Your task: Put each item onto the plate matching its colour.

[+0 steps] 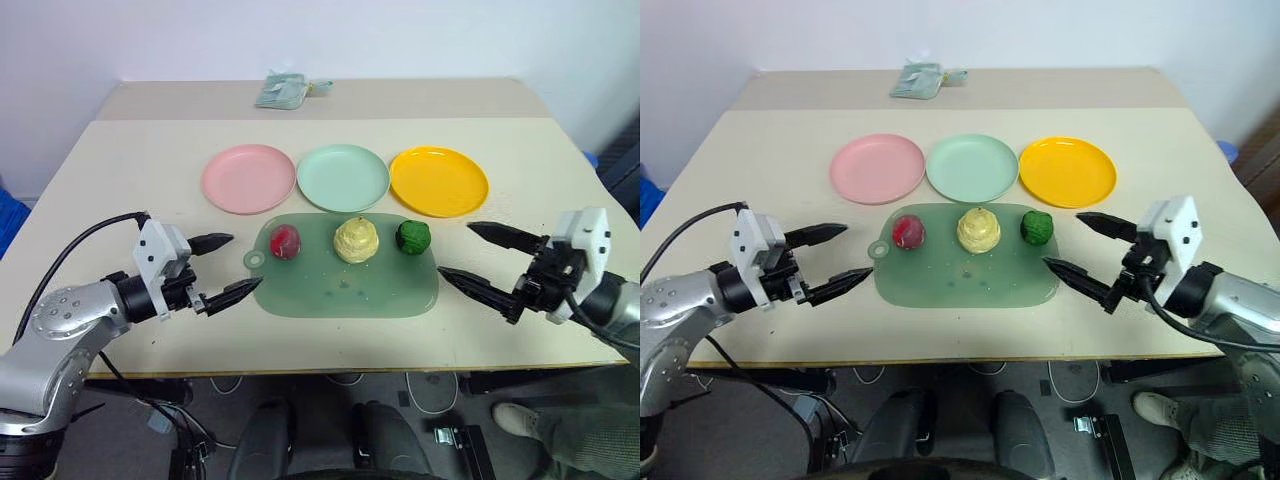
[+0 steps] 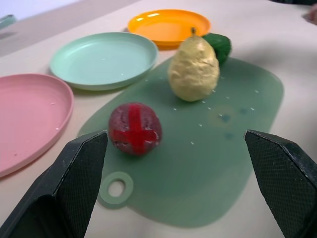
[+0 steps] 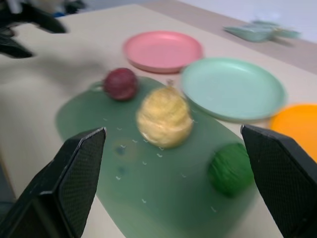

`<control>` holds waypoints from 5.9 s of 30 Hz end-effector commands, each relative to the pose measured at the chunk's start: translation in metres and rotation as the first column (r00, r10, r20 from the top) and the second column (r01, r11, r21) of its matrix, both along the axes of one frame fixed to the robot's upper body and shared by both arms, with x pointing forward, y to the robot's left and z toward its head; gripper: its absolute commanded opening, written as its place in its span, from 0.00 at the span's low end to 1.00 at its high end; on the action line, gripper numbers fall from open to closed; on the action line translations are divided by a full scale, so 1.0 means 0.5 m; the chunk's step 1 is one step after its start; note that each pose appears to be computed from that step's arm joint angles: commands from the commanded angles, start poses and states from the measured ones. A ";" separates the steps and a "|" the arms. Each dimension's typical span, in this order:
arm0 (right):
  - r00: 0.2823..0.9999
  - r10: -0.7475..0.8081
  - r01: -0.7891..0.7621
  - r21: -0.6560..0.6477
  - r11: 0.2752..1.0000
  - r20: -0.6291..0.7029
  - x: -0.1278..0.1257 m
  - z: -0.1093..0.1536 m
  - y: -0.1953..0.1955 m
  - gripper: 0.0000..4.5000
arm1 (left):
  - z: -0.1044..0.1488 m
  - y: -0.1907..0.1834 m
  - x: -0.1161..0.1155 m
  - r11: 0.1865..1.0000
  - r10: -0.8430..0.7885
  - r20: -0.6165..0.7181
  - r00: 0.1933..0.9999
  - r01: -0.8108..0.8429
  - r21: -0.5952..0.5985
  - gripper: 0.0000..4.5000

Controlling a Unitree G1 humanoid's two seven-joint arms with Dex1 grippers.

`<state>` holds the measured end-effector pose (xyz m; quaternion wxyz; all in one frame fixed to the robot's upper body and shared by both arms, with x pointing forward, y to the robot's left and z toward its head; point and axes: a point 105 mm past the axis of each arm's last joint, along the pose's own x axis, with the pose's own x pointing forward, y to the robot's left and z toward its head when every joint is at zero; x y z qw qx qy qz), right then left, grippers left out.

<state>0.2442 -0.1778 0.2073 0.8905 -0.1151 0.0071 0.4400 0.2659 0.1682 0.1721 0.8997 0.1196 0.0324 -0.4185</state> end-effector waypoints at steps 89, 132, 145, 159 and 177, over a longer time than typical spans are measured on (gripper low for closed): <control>0.989 0.126 -0.122 -0.048 0.991 0.077 0.187 -0.020 0.161 1.00 | 0.036 0.002 0.039 0.993 -0.080 0.094 0.992 0.088 -0.080 0.99; 0.940 -0.307 0.300 0.070 0.951 0.149 0.429 0.080 0.010 0.60 | 0.026 -0.022 -0.073 0.984 -0.151 0.105 0.983 0.160 -0.079 1.00; 0.839 -0.544 0.542 0.049 0.839 0.030 0.462 -0.008 -0.032 0.99 | 0.029 -0.022 -0.084 0.990 -0.112 0.119 0.987 0.121 -0.076 1.00; 0.942 -0.304 0.287 0.128 0.949 0.140 0.395 0.096 -0.077 0.99 | 0.005 -0.030 -0.075 0.983 -0.150 0.086 0.985 0.158 -0.091 1.00; 0.980 -0.071 0.085 0.069 0.994 -0.187 0.265 -0.105 -0.017 0.99 | 0.009 -0.041 -0.046 0.968 -0.230 0.095 0.969 0.238 -0.085 1.00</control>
